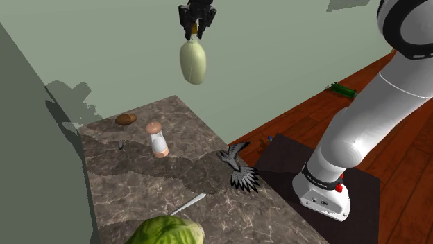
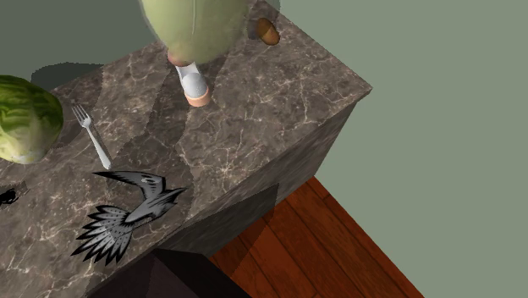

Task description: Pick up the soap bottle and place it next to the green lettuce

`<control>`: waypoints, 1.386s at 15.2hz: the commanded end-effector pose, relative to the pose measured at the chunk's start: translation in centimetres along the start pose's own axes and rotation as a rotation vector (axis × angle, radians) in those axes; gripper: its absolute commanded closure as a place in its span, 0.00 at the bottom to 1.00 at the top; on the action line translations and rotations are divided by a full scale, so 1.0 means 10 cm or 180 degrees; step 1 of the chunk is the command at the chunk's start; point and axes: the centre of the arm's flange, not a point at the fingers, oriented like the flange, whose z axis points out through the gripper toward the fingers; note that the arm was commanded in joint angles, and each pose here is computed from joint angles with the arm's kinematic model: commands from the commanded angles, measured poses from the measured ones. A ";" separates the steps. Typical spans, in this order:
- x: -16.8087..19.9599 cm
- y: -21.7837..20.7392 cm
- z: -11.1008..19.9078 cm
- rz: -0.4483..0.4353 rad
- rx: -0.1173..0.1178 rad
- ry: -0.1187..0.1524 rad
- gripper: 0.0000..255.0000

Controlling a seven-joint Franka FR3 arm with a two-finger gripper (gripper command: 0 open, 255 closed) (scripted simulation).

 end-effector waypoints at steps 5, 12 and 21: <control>-0.29 -0.68 0.07 0.0001 0.0001 0.0001 1.00; -0.65 -1.52 0.18 0.0001 0.0001 0.0001 1.00; -1.11 -2.60 0.32 0.0001 0.0001 0.0001 1.00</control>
